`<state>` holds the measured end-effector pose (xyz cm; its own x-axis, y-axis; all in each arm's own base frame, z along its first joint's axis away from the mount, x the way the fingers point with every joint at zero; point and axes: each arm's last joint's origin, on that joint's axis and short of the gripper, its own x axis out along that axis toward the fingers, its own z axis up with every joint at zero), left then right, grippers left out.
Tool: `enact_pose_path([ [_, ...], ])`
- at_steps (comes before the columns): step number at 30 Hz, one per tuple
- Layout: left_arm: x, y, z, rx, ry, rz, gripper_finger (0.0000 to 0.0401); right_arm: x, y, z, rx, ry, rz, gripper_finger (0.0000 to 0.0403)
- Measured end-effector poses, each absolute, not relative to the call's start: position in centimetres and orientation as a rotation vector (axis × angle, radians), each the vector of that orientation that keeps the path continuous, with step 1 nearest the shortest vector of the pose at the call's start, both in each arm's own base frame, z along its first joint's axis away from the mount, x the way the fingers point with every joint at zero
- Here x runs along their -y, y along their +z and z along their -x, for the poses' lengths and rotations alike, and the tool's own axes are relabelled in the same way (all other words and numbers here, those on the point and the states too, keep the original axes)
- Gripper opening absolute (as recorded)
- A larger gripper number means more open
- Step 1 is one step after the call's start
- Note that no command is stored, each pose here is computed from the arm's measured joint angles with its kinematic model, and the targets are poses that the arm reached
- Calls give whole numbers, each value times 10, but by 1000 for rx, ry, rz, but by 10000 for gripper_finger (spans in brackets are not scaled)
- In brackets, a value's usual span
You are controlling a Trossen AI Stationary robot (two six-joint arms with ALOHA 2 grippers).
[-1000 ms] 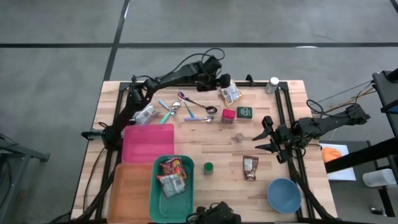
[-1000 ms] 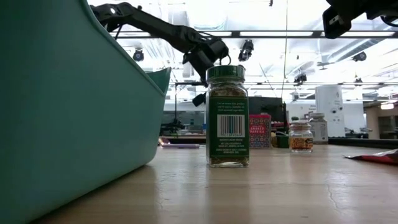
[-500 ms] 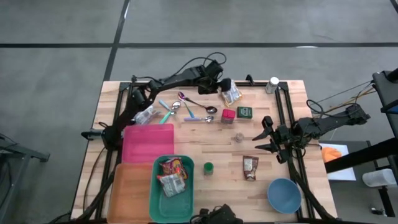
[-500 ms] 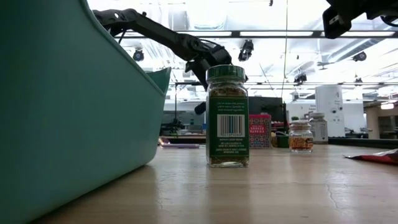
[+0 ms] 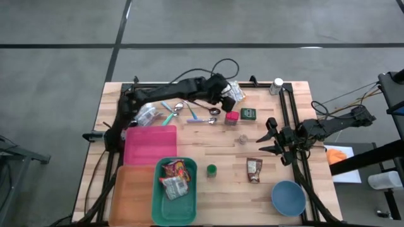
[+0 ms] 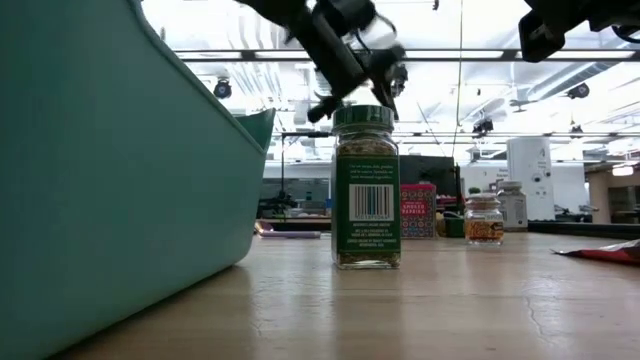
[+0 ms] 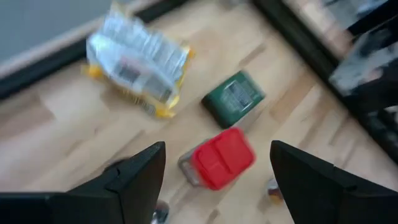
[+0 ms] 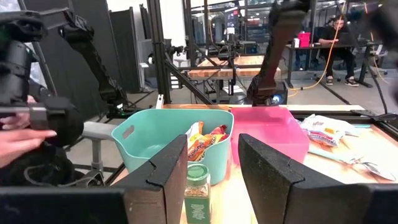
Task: Pick & Place Food Item
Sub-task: Move the yellow noodle pack on the table
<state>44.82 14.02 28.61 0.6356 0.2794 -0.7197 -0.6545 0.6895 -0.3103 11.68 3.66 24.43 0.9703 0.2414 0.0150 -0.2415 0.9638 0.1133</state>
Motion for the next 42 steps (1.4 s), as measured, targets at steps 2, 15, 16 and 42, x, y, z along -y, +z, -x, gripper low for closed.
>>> enact_pose_path([
  [2,-132,291,-436,-598,528,528,289,-37,244,-117,1,245,-115,142],
  [15,-110,252,-334,-200,200,134,289,-37,244,-117,1,245,-114,142],
  [16,-108,254,-329,-194,202,114,289,-37,244,-117,1,245,-115,142],
  [42,-101,262,-318,-187,199,95,289,-37,244,-117,0,245,-115,142],
])
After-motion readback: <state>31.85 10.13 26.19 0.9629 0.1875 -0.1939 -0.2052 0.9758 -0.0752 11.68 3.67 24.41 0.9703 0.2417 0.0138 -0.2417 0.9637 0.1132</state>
